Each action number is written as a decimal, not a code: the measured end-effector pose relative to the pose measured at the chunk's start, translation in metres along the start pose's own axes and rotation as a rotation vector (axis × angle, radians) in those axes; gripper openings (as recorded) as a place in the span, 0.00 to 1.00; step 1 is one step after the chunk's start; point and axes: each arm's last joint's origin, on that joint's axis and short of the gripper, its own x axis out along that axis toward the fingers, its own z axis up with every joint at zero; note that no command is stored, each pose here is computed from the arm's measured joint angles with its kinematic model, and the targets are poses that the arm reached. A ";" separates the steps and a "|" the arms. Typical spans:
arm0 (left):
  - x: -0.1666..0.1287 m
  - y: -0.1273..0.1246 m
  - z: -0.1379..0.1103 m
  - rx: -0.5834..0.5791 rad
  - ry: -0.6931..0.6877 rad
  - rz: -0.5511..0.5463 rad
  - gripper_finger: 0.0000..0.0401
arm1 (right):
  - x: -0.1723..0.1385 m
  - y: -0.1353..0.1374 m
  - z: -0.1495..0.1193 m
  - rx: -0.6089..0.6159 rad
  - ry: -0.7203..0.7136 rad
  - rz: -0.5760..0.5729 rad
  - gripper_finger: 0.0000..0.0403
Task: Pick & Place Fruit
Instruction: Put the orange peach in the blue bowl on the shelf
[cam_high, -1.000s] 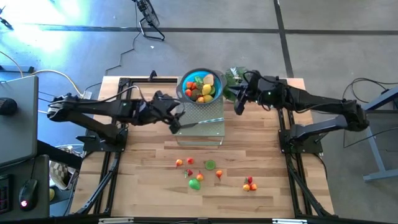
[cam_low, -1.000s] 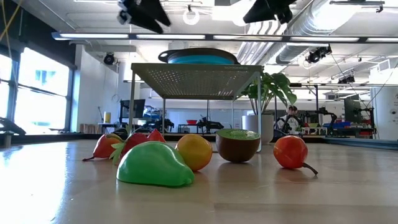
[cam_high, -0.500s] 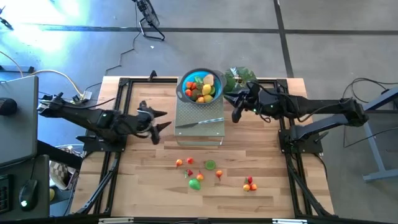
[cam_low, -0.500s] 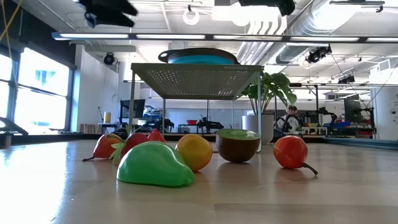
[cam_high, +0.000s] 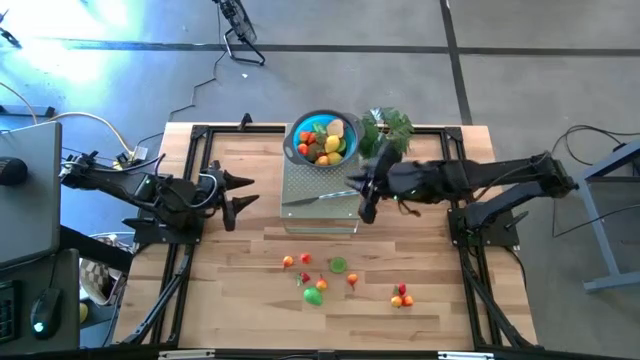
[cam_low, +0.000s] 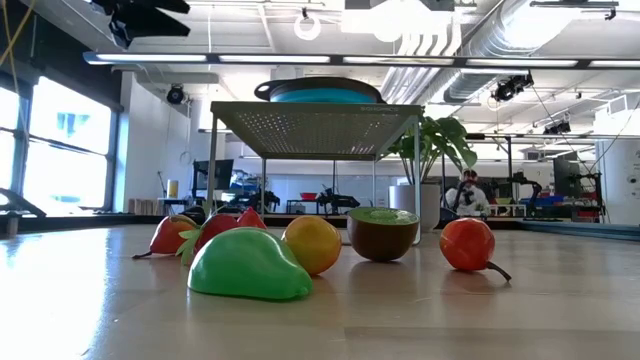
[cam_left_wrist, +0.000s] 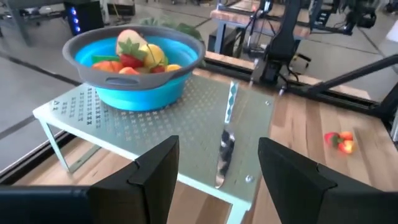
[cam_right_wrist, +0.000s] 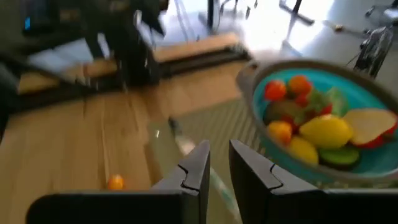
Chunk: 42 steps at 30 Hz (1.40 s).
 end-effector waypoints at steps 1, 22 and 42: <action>0.000 0.000 0.000 0.001 0.002 0.000 0.53 | 0.001 0.003 -0.002 -0.016 0.028 0.007 0.13; 0.004 -0.003 -0.002 -0.147 0.026 -0.010 0.53 | -0.037 0.062 -0.045 -0.108 0.299 0.322 0.13; 0.004 -0.003 -0.004 -0.290 0.050 -0.031 0.53 | 0.013 0.099 -0.085 -0.126 0.620 0.560 0.13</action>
